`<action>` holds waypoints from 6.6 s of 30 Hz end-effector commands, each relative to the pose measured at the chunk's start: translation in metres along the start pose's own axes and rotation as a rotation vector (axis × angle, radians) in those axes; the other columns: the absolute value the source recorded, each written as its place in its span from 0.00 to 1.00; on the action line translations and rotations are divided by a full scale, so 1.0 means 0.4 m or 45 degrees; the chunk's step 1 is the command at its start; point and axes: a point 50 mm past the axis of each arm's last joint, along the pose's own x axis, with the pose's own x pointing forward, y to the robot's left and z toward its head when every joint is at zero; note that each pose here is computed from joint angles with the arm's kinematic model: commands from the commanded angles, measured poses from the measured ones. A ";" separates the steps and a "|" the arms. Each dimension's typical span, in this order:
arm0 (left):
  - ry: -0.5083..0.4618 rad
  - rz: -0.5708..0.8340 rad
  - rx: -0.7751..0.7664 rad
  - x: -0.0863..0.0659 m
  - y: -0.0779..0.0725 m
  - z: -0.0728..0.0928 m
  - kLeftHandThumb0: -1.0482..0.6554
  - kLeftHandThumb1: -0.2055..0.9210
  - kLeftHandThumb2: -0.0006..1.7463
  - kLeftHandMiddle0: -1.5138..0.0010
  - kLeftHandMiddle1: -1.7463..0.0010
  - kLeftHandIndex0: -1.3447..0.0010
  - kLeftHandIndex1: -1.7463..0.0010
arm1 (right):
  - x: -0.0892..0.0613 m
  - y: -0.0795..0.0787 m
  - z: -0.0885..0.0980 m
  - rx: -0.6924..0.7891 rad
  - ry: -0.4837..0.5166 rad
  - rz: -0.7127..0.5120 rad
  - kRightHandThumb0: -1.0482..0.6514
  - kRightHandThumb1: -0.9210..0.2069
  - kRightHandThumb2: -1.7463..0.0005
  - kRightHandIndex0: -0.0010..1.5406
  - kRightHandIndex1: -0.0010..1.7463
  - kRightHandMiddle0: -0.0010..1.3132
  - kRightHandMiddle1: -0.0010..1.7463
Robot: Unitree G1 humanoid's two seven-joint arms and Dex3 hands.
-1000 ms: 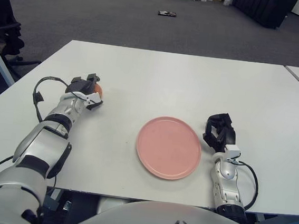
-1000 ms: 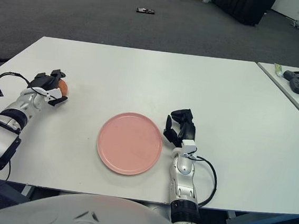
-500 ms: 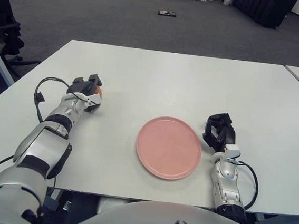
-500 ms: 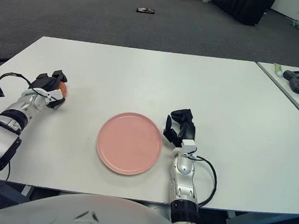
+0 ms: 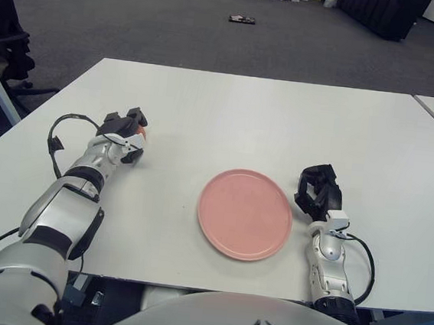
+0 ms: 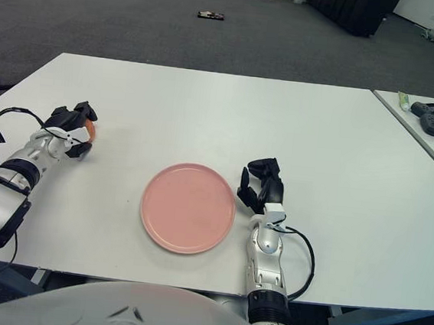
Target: Put the apple into the plate.
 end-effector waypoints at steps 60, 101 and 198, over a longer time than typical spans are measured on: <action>-0.700 0.418 0.078 -0.129 0.198 0.240 0.61 0.27 0.84 0.44 0.18 0.54 0.00 | -0.024 -0.015 -0.049 -0.040 0.133 -0.022 0.39 0.21 0.51 0.38 0.77 0.26 1.00; -0.430 0.508 -0.489 -0.044 0.201 0.134 0.13 0.64 0.47 1.00 0.81 1.00 0.74 | -0.027 -0.017 -0.053 -0.034 0.146 -0.037 0.39 0.21 0.51 0.36 0.77 0.25 1.00; 0.289 0.265 -0.742 0.045 0.133 0.018 0.09 0.93 0.32 1.00 1.00 1.00 0.93 | -0.026 -0.038 -0.039 -0.032 0.144 -0.073 0.39 0.24 0.49 0.37 0.76 0.27 1.00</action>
